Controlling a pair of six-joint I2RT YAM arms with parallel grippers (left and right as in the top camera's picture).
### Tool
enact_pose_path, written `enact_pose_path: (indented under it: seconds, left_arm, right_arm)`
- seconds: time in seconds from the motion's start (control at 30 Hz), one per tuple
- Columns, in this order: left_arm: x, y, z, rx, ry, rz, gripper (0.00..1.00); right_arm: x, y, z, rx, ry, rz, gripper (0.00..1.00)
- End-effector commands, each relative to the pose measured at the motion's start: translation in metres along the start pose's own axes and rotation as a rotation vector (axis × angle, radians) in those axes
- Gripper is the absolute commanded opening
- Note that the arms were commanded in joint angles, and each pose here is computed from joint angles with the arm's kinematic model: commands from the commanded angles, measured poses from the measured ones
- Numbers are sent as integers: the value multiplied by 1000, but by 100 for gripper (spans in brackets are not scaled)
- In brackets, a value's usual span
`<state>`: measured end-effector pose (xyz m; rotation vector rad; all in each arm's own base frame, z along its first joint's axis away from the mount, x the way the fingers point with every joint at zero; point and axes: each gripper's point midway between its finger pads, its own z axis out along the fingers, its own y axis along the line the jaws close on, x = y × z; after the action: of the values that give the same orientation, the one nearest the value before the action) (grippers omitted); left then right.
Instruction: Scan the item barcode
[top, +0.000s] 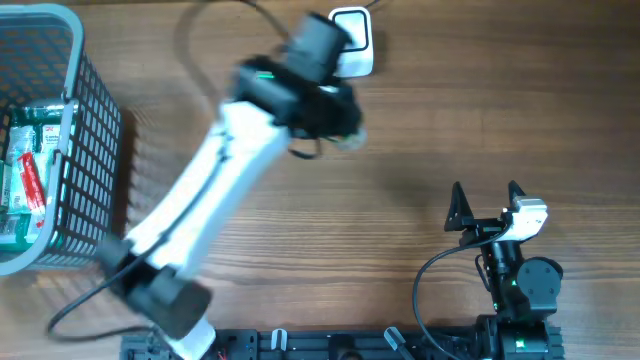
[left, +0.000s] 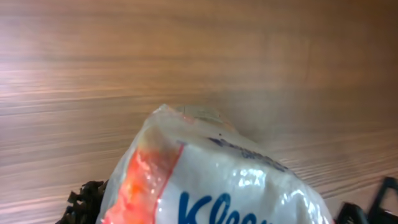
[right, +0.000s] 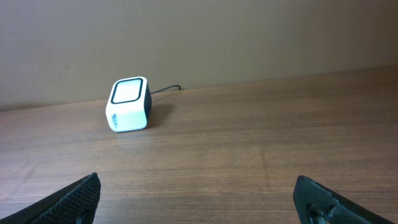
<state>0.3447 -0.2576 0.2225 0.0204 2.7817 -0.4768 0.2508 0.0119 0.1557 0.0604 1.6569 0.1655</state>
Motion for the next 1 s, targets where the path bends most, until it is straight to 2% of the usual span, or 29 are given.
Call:
enact_pose_path:
  seconds: [0.0, 0.3, 0.53, 0.73, 0.77, 0.9, 0.97]
  left_arm:
    - [20, -37, 46, -26, 27, 26, 39]
    - [71, -76, 137, -81, 102, 154, 38]
    - [89, -97, 156, -81, 76, 218, 47]
    - [108, -96, 181, -112, 112, 252, 52]
    - [110, -96, 183, -112, 114, 256, 55]
    - [108, -96, 181, -111, 112, 252, 88]
    - [105, -96, 178, -106, 109, 255, 90]
  right_arm:
    - [-1, -3, 0, 14, -5, 19, 100]
    - [-1, -3, 0, 14, -5, 19, 100]
    - [-1, -3, 0, 14, -5, 19, 100]
    - [-1, -3, 0, 14, -5, 19, 100]
    - [-1, -3, 0, 14, -5, 19, 100]
    - [-1, -3, 0, 14, -5, 19, 100]
    - [-1, -3, 0, 14, -5, 19, 100]
